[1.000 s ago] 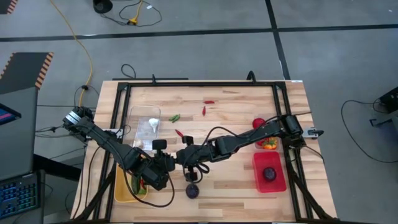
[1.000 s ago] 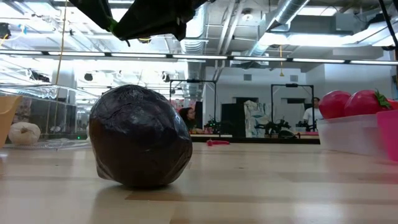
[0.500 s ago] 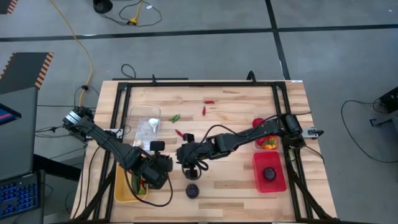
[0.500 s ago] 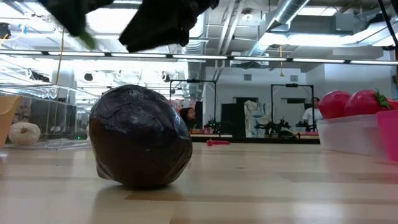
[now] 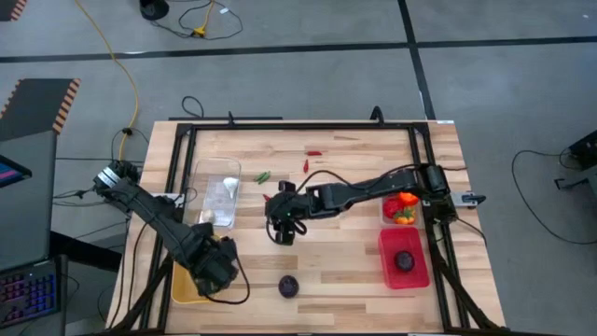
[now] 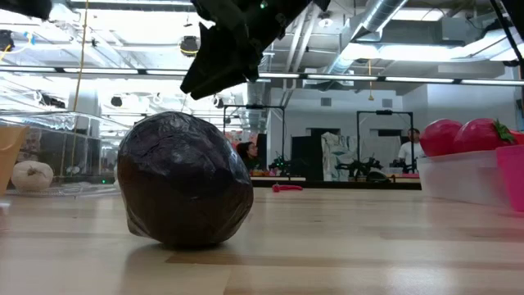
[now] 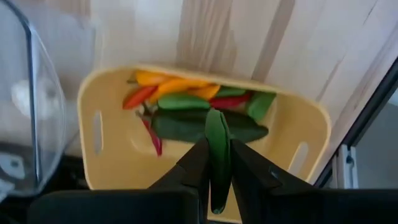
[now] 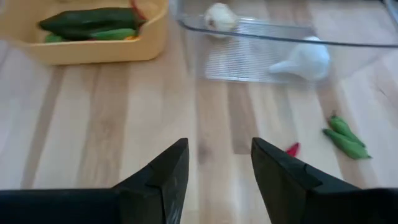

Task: Sort produce into baskets
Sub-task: Put the green chili pepper into the yellow bin, then put the red chili pepper into the yellow bin

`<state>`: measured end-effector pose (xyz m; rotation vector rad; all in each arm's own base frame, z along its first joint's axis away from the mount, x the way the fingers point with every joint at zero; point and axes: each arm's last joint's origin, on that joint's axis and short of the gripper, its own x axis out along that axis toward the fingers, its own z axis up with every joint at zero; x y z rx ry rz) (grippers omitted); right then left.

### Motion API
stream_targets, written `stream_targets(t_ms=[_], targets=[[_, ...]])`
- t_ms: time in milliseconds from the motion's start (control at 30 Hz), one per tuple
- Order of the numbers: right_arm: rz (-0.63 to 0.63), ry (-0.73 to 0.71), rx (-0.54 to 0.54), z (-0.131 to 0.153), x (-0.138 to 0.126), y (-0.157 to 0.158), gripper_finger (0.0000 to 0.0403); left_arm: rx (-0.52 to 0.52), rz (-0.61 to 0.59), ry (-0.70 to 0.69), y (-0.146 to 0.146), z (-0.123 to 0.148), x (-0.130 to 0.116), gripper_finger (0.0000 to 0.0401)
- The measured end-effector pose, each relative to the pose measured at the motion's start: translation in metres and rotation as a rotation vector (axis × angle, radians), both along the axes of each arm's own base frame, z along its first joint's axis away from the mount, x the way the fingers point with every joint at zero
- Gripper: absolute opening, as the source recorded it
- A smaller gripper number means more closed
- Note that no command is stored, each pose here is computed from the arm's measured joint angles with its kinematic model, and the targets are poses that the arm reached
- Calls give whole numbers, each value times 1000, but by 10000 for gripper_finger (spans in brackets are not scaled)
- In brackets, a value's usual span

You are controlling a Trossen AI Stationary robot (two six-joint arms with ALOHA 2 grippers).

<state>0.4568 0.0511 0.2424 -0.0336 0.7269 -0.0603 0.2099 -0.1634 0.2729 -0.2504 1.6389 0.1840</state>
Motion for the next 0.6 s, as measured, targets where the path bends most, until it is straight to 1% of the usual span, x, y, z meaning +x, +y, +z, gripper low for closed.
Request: stream_targets(t_ms=[133,300,467,600], targets=[[-41,-2,10,0,1,-14,202,31,52,21,-6,0,-8,59],[-70,-2,12,0,2,-26,202,85,104,25,-7,0,-14,105],[-100,-4,28,0,3,-33,202,109,58,5,-7,0,-14,148],[-132,-7,35,0,3,-39,202,147,10,-34,-6,0,-13,160]])
